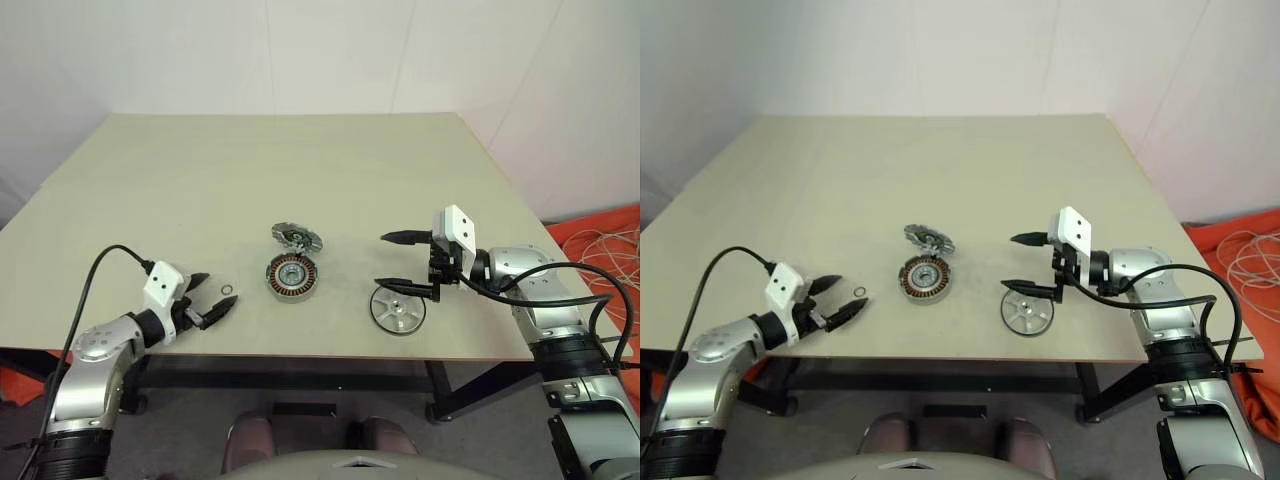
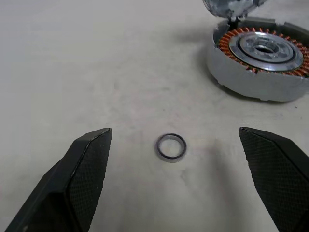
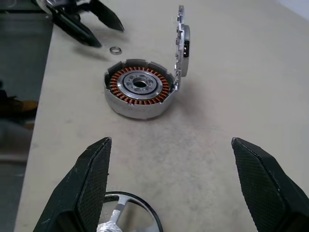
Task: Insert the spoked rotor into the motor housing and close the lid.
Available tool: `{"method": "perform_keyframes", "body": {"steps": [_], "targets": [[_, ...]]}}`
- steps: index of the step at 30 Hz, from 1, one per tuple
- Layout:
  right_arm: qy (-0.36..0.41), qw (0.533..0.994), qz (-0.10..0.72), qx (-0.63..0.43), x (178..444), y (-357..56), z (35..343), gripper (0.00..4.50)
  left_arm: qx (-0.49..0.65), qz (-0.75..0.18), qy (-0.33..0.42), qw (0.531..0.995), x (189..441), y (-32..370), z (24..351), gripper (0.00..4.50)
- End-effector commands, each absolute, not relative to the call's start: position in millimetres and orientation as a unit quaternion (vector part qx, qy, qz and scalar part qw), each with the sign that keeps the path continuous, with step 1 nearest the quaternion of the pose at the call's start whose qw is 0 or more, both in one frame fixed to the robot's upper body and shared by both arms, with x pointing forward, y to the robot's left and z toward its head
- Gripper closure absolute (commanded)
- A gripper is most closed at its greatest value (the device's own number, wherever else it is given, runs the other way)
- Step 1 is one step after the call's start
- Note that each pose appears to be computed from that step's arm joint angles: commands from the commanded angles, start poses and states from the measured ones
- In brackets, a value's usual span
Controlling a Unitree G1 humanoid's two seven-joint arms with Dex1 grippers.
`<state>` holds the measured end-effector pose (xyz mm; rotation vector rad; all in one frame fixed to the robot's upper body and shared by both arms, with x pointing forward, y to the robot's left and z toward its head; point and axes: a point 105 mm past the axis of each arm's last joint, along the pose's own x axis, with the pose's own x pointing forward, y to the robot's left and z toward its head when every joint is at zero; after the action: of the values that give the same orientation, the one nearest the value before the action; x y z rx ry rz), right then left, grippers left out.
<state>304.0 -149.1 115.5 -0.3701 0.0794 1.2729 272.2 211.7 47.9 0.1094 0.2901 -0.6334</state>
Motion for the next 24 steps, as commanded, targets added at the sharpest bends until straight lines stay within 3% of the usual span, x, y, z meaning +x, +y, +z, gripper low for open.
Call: {"method": "perform_keyframes", "body": {"steps": [1,11,13,23,24], "targets": [[0.013,0.781,0.6,-0.176,302.0,-141.3,127.6,0.0,0.069,-0.313,0.121,0.94,278.2,208.4,51.7,0.03],[0.017,0.781,0.6,-0.17,303.0,-136.4,130.5,0.0,0.077,-0.302,0.15,0.938,283.1,209.3,38.4,0.03],[0.018,0.782,0.6,-0.169,302.9,-137.2,129.9,0.0,0.077,-0.294,0.151,0.941,285.7,210.2,37.5,0.41],[0.017,0.784,0.597,-0.171,304.7,-137.3,132.6,0.0,0.056,-0.289,0.169,0.941,287.6,203.9,31.9,3.68],[0.017,0.784,0.596,-0.171,304.7,-137.5,132.6,0.0,0.055,-0.288,0.171,0.941,286.4,203.6,31.5,3.81]]}}
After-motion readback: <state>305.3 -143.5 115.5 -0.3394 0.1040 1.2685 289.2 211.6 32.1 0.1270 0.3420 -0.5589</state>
